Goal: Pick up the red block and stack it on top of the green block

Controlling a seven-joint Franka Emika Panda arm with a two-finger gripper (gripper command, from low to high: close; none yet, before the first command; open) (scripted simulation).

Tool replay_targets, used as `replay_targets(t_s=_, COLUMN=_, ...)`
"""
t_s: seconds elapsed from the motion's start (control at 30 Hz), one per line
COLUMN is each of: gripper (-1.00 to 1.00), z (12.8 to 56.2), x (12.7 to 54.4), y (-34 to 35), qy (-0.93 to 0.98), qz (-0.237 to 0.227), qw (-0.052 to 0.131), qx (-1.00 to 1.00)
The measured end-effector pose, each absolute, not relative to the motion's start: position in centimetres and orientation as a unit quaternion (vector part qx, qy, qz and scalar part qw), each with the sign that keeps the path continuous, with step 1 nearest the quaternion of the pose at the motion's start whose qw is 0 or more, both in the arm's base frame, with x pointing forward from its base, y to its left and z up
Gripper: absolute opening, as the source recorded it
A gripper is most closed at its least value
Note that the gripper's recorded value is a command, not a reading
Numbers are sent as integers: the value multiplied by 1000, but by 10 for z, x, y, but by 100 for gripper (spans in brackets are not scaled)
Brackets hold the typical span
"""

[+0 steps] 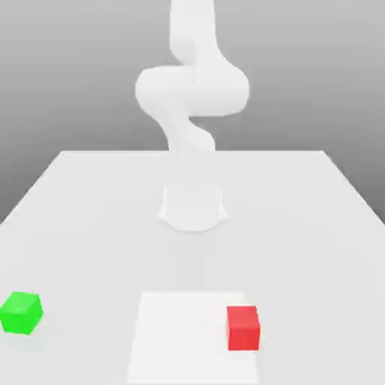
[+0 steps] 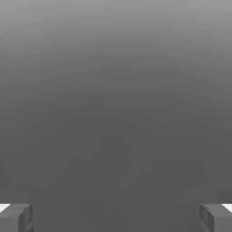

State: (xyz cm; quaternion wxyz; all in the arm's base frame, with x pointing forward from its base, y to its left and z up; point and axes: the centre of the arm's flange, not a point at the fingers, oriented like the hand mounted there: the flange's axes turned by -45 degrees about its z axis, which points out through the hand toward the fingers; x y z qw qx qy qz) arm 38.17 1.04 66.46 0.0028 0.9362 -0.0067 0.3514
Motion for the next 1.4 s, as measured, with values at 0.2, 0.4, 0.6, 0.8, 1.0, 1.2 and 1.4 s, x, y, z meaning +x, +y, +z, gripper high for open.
replay_targets(t_s=0.2, gripper=0, z=540, x=442, y=33, qy=-4, qz=257, qw=12, qx=966)
replay_targets(t_s=0.4, gripper=0, z=411, x=463, y=52, qy=0, qz=162, qw=14, qx=987)
replay_targets(t_s=0.6, gripper=0, z=286, x=446, y=72, qy=8, qz=66, qw=8, qx=998)
replay_targets(t_s=0.8, gripper=0, z=190, x=419, y=83, qy=9, qz=3, qw=0, qx=1000)
replay_targets(t_s=1.0, gripper=-100, z=148, x=417, y=83, qy=10, qz=0, qw=0, qx=1000)
replay_targets(t_s=1.2, gripper=-100, z=155, x=417, y=83, qy=9, qz=1, qw=0, qx=1000)
replay_targets(t_s=1.4, gripper=-100, z=209, x=423, y=63, qy=-13, qz=0, qw=0, qx=1000)
